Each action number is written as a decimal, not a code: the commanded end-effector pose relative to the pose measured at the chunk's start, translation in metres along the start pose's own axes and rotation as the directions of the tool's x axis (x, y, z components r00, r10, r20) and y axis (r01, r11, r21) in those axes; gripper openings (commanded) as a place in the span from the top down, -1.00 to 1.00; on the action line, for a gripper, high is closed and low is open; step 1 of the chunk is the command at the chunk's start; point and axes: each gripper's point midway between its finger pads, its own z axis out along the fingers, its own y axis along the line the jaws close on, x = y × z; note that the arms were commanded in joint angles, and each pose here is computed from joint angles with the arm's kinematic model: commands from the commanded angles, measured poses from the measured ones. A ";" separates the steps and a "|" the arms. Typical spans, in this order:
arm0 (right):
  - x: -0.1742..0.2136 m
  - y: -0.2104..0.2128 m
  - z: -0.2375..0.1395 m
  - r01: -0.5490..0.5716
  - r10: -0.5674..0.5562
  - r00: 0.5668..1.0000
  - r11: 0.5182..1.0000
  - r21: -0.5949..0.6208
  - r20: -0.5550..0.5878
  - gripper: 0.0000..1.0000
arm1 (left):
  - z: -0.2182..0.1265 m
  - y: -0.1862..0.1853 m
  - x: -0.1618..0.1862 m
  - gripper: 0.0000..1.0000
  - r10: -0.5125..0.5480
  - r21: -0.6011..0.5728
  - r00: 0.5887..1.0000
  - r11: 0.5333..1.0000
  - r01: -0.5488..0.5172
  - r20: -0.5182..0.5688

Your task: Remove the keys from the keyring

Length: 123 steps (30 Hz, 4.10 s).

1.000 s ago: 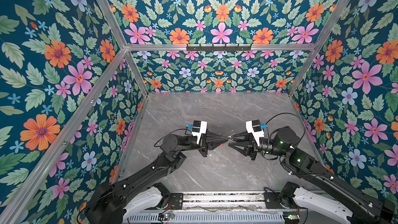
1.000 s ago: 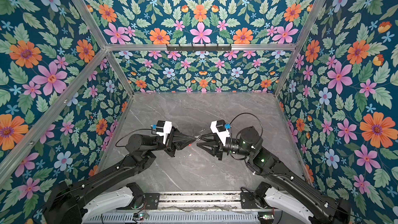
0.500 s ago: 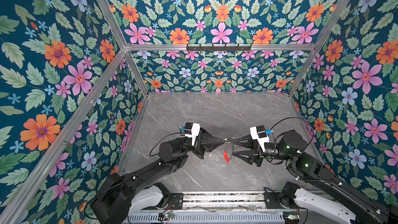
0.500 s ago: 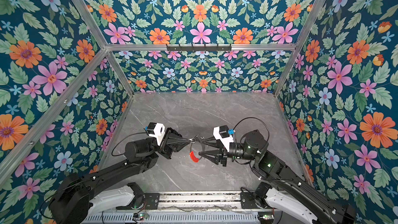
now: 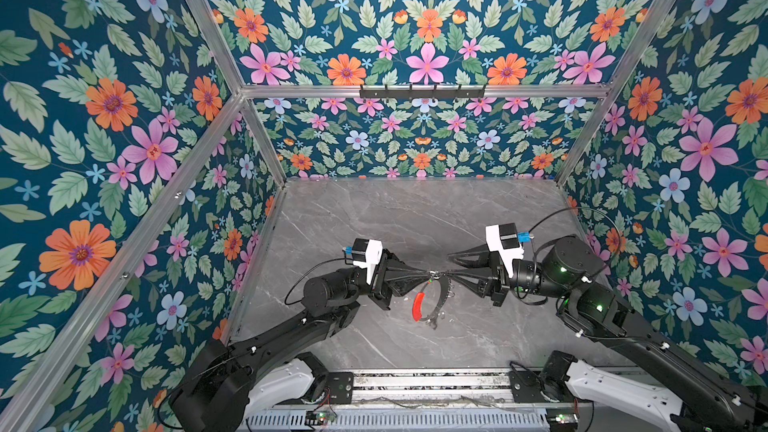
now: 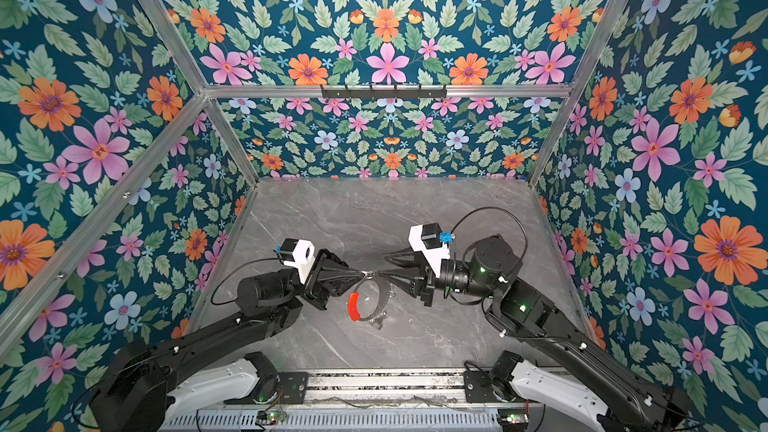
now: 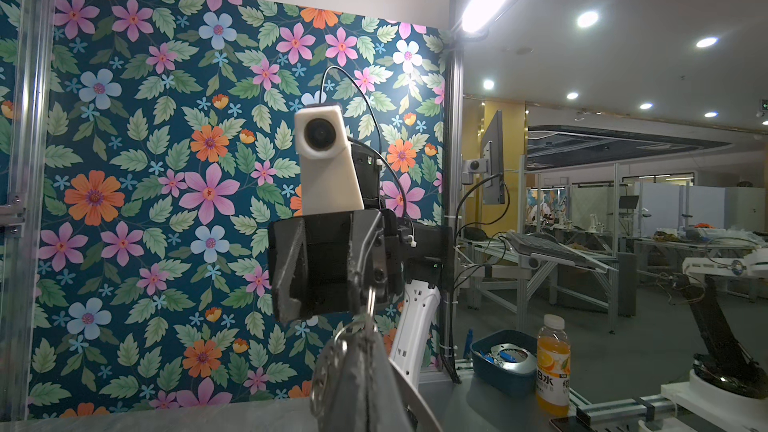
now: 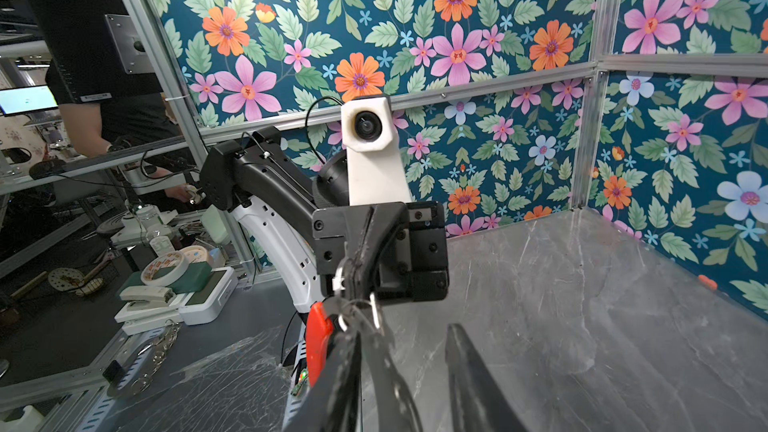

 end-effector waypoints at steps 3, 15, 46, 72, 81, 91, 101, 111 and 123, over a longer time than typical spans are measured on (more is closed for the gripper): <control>0.001 0.005 0.001 0.037 -0.037 0.999 0.999 -0.031 -0.018 0.33 | -0.001 -0.001 -0.004 1.00 0.031 -0.015 1.000 0.999 -0.030 0.007; 0.008 0.001 -0.006 0.170 -0.169 0.983 0.985 0.008 -0.075 0.10 | 0.003 -0.007 0.003 1.00 -0.006 0.026 0.997 1.000 0.008 -0.078; 0.016 0.018 -0.031 0.170 -0.170 0.985 0.985 0.014 0.031 0.03 | 0.008 -0.007 0.018 1.00 0.025 0.033 0.954 0.999 -0.016 -0.299; 0.052 0.008 0.004 0.106 -0.113 0.992 0.987 -0.125 -0.052 -0.06 | 0.012 -0.016 0.003 1.00 0.038 0.073 0.968 0.997 -0.021 -0.249; 0.045 0.003 0.016 0.091 -0.092 0.996 0.986 -0.138 -0.001 -0.12 | 0.012 -0.010 0.002 1.00 0.044 0.041 0.975 0.999 -0.036 -0.219; 0.047 0.006 0.017 0.086 -0.087 0.996 0.984 -0.159 0.003 -0.05 | 0.010 0.002 0.003 1.00 0.047 -0.021 0.975 0.998 -0.053 -0.217; 0.041 -0.001 0.010 0.121 -0.122 0.992 0.989 -0.082 -0.008 0.81 | 0.010 0.005 0.003 1.00 0.047 -0.045 0.972 0.997 -0.059 -0.229; 0.043 -0.006 0.000 0.145 -0.146 0.989 0.989 -0.011 -0.034 1.00 | 0.005 0.006 0.002 1.00 0.056 -0.102 0.963 0.991 -0.085 -0.263; 0.049 -0.001 0.000 0.247 -0.241 0.961 0.969 0.027 -0.135 1.00 | 0.004 0.011 0.003 1.00 0.035 -0.143 0.960 0.987 -0.078 -0.278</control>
